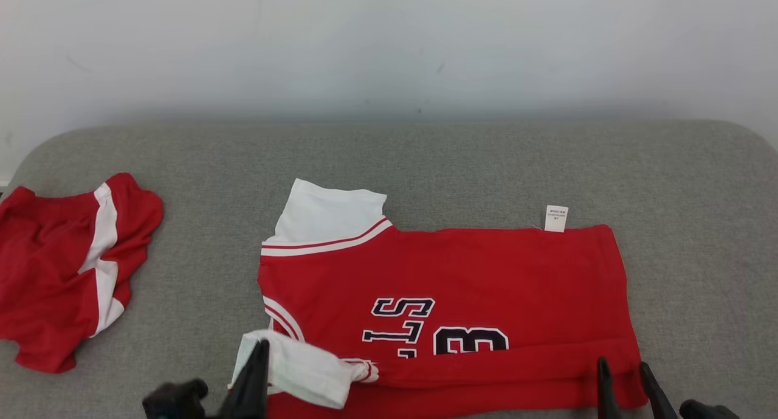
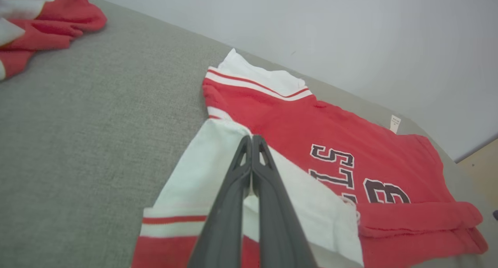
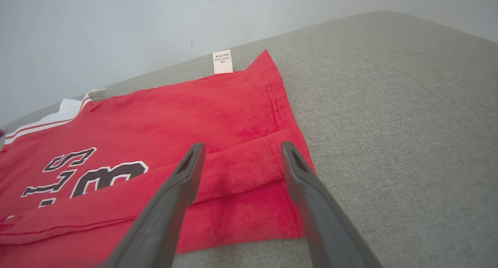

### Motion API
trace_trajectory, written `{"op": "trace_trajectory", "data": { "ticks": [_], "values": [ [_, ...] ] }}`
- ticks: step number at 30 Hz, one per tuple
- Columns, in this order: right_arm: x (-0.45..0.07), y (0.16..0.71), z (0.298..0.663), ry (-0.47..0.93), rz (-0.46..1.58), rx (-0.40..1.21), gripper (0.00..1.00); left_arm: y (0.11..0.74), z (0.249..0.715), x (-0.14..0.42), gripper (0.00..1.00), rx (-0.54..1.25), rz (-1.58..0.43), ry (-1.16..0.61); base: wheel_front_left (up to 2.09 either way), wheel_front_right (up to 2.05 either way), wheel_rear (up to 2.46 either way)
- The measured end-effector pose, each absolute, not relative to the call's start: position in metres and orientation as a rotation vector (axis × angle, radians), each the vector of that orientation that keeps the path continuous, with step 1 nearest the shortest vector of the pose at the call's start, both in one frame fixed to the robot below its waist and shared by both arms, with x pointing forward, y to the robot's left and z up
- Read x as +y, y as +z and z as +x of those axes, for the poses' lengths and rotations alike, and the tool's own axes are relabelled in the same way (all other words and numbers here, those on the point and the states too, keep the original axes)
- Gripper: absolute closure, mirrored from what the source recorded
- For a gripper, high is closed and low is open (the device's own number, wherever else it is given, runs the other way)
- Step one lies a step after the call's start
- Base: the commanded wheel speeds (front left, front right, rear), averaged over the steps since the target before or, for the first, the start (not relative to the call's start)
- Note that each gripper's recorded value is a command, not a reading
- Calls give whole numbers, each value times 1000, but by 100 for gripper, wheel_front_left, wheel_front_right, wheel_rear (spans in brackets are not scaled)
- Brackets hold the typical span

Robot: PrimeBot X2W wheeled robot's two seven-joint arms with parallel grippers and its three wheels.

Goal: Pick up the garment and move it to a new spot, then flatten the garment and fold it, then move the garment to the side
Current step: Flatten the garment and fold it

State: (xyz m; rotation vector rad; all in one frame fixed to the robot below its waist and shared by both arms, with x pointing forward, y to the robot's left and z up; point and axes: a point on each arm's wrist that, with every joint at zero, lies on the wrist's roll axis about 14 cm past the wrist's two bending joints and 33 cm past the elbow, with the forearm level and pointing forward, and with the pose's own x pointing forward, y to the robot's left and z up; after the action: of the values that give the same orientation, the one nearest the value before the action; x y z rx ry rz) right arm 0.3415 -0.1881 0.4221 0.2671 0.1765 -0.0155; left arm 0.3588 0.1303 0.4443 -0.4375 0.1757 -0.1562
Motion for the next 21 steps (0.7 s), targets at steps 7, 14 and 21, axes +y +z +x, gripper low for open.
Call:
{"op": "trace_trajectory", "data": {
  "ticks": [7,14,21],
  "values": [
    [-184,426,351,-3,265,163,0,469,398,132,100,148,-413,-202,0,0,0],
    [-195,426,353,-35,262,164,0,453,421,121,0,201,-397,-231,0,0,0],
    [-203,433,355,-54,259,136,0,445,424,127,0,196,-373,-212,0,0,0]
  ]
}}
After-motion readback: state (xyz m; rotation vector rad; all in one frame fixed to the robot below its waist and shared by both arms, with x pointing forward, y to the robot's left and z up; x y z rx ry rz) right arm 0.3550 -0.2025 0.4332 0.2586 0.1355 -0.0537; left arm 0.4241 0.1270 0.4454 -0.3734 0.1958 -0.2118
